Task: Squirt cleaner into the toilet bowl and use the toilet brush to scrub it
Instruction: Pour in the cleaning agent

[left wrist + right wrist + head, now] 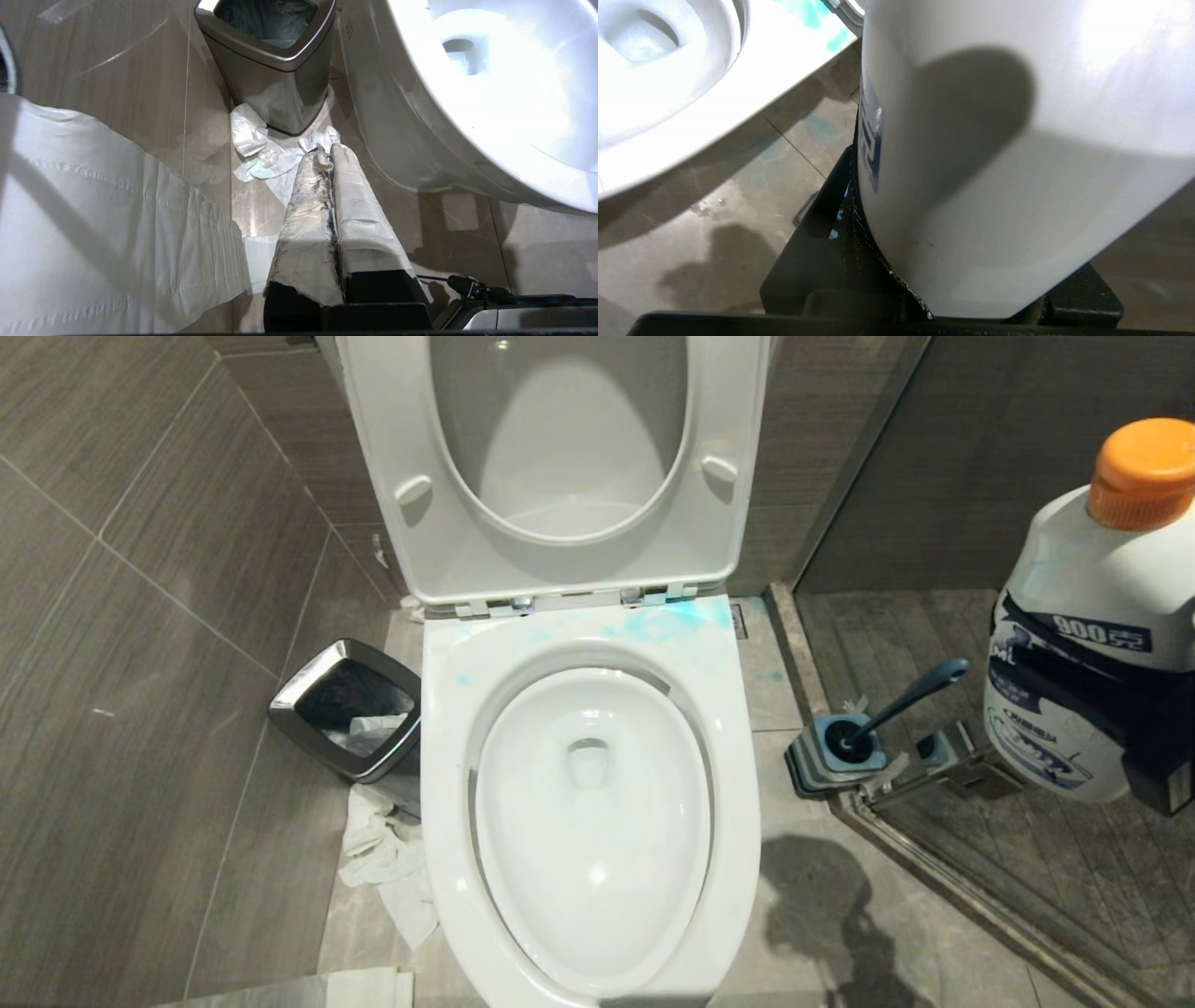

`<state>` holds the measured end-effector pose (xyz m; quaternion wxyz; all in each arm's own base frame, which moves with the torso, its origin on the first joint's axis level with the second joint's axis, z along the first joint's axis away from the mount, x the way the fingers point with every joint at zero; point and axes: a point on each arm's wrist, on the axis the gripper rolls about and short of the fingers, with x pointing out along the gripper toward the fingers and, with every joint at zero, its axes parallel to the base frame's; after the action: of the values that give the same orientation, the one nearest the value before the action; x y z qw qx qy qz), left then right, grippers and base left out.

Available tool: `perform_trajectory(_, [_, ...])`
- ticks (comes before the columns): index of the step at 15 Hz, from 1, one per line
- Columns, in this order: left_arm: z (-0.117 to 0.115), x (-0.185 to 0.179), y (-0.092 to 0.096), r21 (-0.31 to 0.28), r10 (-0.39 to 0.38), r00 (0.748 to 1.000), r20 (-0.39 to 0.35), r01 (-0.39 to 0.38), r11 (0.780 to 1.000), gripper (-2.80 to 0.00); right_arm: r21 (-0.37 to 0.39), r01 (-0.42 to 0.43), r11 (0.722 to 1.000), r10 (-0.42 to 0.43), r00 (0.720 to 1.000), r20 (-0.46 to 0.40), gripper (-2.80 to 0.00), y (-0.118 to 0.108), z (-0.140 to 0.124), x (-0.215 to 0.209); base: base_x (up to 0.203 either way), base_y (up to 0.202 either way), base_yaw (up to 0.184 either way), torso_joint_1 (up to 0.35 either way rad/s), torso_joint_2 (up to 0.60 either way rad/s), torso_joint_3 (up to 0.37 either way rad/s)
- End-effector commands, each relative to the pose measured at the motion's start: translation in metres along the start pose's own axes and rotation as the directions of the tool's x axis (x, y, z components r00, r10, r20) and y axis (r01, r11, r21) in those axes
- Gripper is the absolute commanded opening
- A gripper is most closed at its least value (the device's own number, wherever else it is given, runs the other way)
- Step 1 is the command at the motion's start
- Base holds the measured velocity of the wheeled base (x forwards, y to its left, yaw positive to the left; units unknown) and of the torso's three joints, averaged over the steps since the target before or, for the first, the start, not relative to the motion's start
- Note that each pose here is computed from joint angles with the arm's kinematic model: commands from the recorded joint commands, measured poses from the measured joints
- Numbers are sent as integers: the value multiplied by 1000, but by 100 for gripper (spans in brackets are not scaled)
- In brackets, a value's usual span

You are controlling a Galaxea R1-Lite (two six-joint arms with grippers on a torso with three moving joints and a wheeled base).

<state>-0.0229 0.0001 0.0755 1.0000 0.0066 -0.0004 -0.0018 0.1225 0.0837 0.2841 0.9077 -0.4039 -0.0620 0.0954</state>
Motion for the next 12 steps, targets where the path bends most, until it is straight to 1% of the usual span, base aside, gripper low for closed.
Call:
perform_trajectory(1, [0, 0, 0, 2, -4, 1000, -1, 4, 1000, -280, -60, -27, 998, 26, 999, -27, -280, 9, 1, 14, 0, 0, 0, -11, -2, 124])
perform_trajectory(6, [0, 0, 0, 4, -4, 1000, 1, 4, 1000, -280, -159, -36, 987, 30, 999, -43, -280, 15, 25, 62, 0, 0, 0, 0, 2, 22])
perform_trajectory(8, [0, 0, 0, 2, -4, 1000, 1, 4, 1000, -280, -219, -8, 976, -6, 998, -64, -280, 15, 37, 83, 0, 0, 0, 0, 0, 0])
perform_trajectory(10, [0, 0, 0, 2, -3, 1000, 1, 3, 1000, -280, -298, 0, 955, -23, 997, -76, -280, 18, 46, 104, 0, 0, 0, 0, 0, 0])
perform_trajectory(11, [0, 0, 0, 2, -4, 1000, 1, 4, 1000, -280, -350, 3, 937, -31, 997, -73, -280, 19, 51, 111, 0, 0, 0, 0, 0, 0])
perform_trajectory(12, [0, 0, 0, 1, -3, 1000, 1, 3, 1000, -280, -414, -1, 910, -33, 997, -75, -280, 21, 54, 119, 0, 0, 0, 0, 0, 0])
